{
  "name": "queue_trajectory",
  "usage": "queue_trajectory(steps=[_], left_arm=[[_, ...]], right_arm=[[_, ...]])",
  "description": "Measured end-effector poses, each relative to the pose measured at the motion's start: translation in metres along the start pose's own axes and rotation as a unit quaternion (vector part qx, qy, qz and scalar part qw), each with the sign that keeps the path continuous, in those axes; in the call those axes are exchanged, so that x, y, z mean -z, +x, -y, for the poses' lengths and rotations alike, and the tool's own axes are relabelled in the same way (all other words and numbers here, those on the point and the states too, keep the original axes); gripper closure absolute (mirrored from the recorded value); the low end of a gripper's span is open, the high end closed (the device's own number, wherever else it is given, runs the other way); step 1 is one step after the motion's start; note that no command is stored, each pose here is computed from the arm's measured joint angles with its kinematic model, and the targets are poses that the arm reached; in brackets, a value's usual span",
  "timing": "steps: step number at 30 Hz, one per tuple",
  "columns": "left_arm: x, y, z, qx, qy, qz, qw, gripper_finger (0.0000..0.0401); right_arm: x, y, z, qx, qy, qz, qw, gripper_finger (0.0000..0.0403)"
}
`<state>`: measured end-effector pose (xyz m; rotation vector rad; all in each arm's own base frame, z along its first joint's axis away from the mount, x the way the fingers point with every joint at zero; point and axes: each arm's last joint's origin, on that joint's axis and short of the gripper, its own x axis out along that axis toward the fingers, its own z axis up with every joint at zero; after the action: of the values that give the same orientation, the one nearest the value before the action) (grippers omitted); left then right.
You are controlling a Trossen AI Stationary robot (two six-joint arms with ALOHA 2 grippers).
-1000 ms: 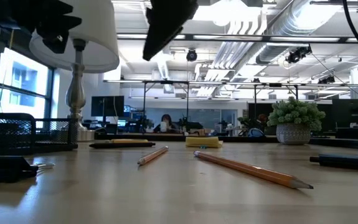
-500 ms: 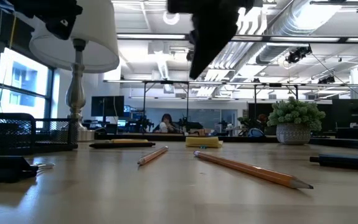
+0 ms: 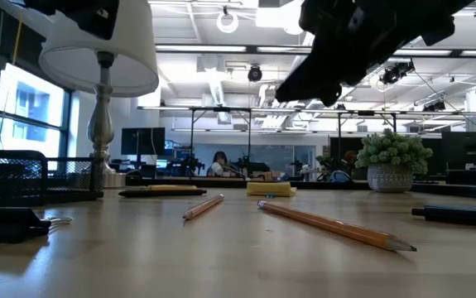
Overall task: Pick and place office supplies into organizer
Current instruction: Put the black binder clip into the black desk organizer
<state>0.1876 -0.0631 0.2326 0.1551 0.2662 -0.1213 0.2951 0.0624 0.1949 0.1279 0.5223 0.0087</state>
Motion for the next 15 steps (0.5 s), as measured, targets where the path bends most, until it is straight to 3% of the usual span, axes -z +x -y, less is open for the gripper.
queue_trajectory(steps=[6,10,15], left_arm=[[-0.003,0.032,0.01,0.039,0.063,-0.074,0.995,0.0271],[-0.007,0.049,0.017,0.111,0.121,-0.129,0.978,0.0218],[-0.027,0.072,0.023,0.149,0.149,-0.191,0.959,0.0174]], right_arm=[[0.003,0.0,0.001,0.006,-0.043,-0.007,0.999,0.0347],[0.004,0.0,0.002,0.011,-0.064,-0.012,0.998,0.0353],[0.004,0.0,0.001,0.004,-0.075,-0.014,0.997,0.0356]])
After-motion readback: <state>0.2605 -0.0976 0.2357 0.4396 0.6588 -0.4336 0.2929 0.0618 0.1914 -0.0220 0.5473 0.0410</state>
